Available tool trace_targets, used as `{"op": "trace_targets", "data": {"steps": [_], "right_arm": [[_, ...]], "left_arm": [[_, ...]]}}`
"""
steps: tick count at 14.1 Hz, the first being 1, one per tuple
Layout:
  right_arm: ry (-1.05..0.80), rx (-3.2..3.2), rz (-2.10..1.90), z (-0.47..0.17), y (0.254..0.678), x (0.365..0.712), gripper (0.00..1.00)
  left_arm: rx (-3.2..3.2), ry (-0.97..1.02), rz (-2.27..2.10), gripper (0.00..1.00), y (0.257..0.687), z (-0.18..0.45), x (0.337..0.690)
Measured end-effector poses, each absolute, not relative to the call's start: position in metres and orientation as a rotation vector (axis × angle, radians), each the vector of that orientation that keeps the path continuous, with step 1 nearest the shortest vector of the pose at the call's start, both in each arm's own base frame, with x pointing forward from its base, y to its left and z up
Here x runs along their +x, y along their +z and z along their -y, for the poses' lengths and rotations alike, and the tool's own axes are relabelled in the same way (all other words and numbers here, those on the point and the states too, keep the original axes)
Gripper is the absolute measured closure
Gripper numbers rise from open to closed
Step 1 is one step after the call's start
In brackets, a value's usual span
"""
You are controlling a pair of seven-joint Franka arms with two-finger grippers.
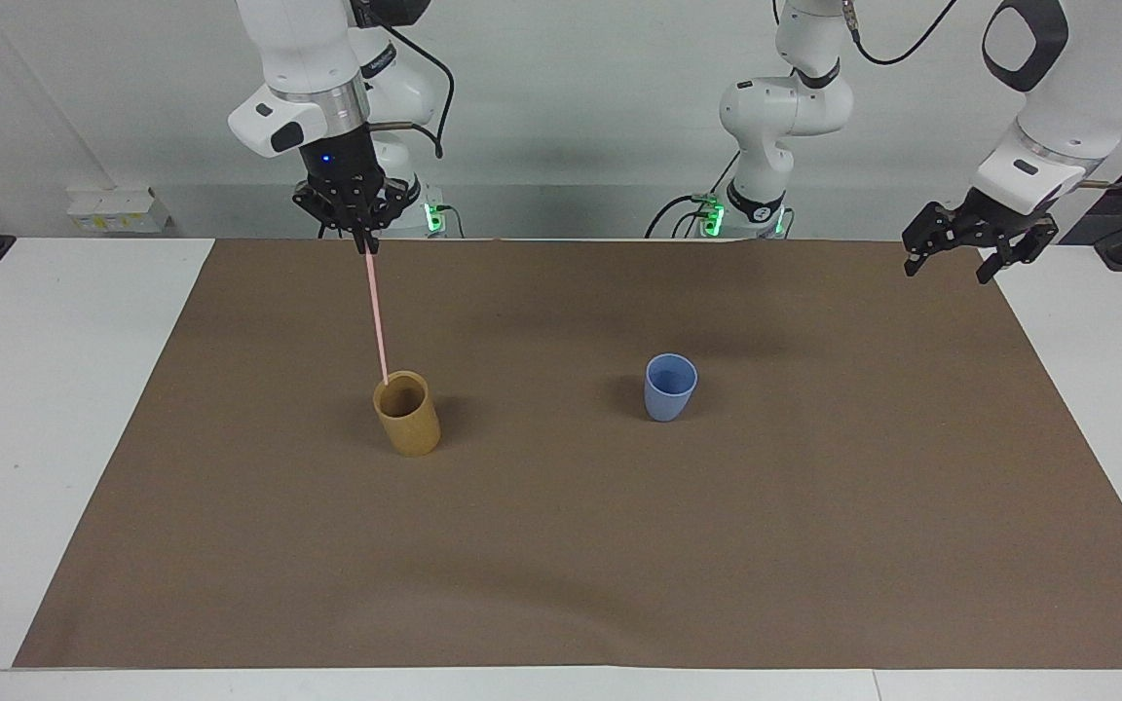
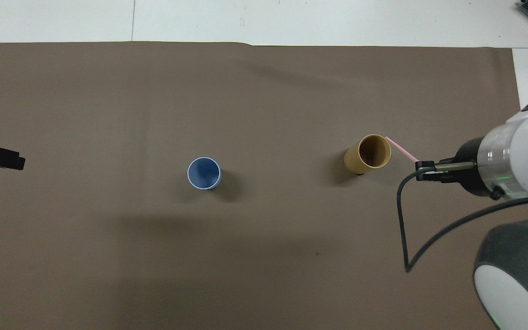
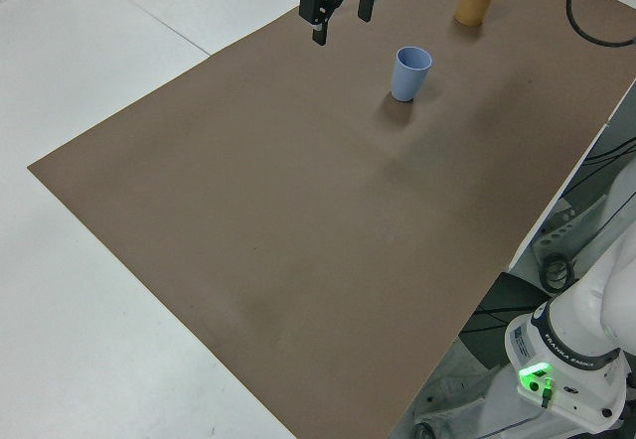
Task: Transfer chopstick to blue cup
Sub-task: 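Grasp the pink stick with the right gripper and lift it from the tan cup, then carry the pink stick with the right gripper over the blue cup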
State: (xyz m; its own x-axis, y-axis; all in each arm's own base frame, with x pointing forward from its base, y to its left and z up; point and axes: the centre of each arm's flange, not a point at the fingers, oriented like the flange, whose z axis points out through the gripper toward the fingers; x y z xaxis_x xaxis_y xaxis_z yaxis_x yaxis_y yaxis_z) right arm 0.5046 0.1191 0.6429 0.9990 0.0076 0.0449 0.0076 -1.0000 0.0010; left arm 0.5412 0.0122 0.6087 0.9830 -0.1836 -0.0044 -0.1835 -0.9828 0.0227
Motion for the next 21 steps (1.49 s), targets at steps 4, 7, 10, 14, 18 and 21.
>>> {"op": "trace_targets", "data": {"steps": [4, 7, 10, 14, 18, 21], "right_arm": [[-0.013, 3.237, 0.201, -0.143, 0.662, 0.491, 0.92], [-0.096, 3.304, 0.408, -0.187, 0.667, 0.477, 0.92], [-0.168, 3.293, 0.595, -0.226, 0.667, 0.461, 0.92], [-0.225, 3.263, 0.843, -0.302, 0.659, 0.447, 0.92], [-0.271, 3.239, 1.048, -0.372, 0.641, 0.451, 0.92], [-0.311, 3.206, 1.195, -0.41, 0.623, 0.462, 0.92]], "left_arm": [[3.106, -0.01, 0.288, 0.0, 0.609, -0.012, 0.541], [3.106, -0.01, 0.288, 0.0, 0.609, -0.012, 0.541], [3.106, -0.01, 0.288, 0.0, 0.609, -0.012, 0.541], [3.106, -0.01, 0.288, 0.0, 0.609, -0.012, 0.541], [3.106, -0.01, 0.288, 0.0, 0.609, -0.012, 0.541], [3.106, -0.01, 0.288, 0.0, 0.609, -0.012, 0.541]]}}
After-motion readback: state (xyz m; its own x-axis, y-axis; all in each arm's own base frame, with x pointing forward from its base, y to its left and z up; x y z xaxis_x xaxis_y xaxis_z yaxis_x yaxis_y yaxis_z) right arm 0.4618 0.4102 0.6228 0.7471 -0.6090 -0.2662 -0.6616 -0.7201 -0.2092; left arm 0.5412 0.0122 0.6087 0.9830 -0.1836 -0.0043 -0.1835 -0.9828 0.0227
